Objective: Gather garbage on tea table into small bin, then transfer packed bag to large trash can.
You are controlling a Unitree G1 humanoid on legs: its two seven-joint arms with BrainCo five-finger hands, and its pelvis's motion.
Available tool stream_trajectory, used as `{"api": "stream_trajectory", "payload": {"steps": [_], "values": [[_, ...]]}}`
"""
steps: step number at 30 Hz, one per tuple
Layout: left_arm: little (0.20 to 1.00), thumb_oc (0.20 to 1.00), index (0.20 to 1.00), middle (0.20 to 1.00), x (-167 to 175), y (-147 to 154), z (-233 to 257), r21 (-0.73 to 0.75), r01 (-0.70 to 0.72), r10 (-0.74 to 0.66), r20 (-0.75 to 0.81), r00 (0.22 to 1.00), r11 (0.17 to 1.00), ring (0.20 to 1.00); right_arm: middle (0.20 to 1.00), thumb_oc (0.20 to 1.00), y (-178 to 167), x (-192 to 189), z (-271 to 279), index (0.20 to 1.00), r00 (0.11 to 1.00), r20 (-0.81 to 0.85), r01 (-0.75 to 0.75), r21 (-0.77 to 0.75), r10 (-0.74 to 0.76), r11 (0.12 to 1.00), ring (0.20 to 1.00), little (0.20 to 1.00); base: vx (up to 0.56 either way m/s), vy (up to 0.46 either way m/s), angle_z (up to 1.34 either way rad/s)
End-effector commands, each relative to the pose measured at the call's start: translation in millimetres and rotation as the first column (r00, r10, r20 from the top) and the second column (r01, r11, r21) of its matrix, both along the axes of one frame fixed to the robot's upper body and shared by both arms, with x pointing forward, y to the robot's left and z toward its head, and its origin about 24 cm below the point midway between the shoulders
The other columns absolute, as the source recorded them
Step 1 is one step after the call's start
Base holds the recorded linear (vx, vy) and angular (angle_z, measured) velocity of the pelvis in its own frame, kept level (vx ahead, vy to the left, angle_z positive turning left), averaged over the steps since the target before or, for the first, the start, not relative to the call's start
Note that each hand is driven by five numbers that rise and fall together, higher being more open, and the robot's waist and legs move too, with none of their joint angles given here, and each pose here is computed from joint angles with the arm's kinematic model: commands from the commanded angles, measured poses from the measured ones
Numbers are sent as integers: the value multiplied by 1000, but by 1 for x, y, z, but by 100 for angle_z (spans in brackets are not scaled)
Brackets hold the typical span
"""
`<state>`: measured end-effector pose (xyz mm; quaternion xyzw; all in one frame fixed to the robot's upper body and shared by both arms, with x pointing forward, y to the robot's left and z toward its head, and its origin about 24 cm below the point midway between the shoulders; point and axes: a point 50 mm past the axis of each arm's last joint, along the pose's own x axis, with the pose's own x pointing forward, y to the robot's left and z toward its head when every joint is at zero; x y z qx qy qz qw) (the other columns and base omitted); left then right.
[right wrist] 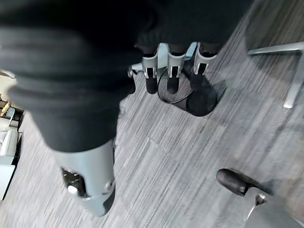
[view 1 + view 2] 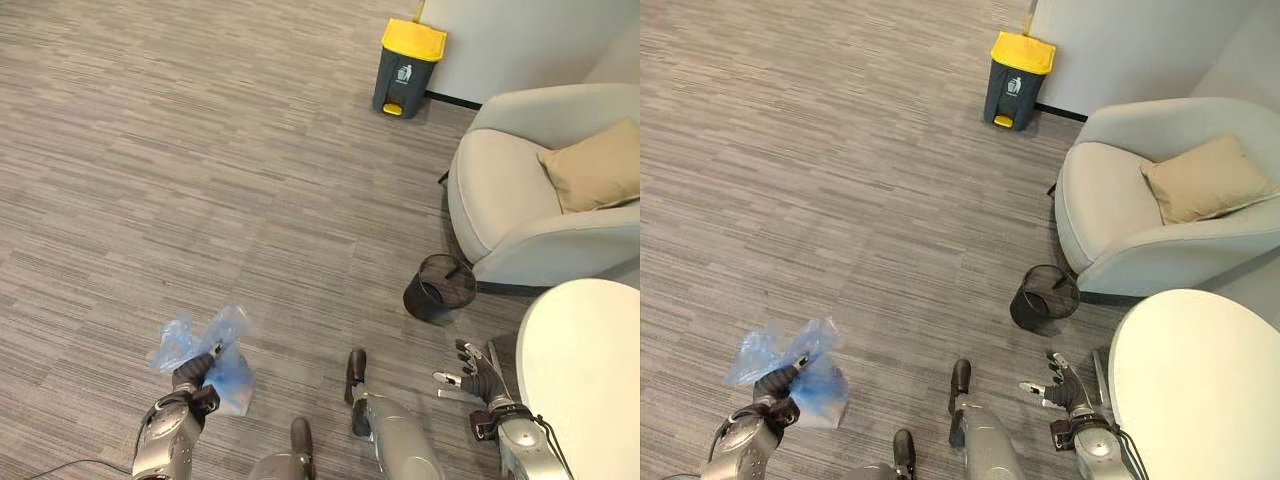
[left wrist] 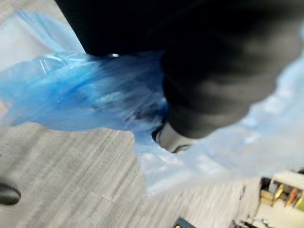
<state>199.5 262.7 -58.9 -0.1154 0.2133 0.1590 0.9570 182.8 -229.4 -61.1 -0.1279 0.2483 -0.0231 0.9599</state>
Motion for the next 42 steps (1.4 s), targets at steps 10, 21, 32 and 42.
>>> {"api": "stream_trajectory", "payload": {"steps": [10,21,32,42], "values": [[200,200,200,200,2,-6,14,58,80,-85,83,993,995,200,1000,1000,-34,6,24,1000,992,108,69,-48,-64,996,1000,1000,436,-106,17],[200,200,200,200,-2,9,25,113,54,-67,112,991,992,200,1000,1000,-6,32,24,1000,991,127,-36,-37,41,999,1000,1000,435,264,-116],[200,200,200,200,-3,5,20,118,71,-82,86,993,991,200,1000,1000,-6,31,29,1000,989,133,-53,-37,57,998,1000,1000,396,-39,22],[200,200,200,200,-24,-7,3,45,79,-80,22,997,996,200,1000,1000,-14,19,25,1000,993,97,-59,-61,65,996,1000,1000,377,-217,14]]}}
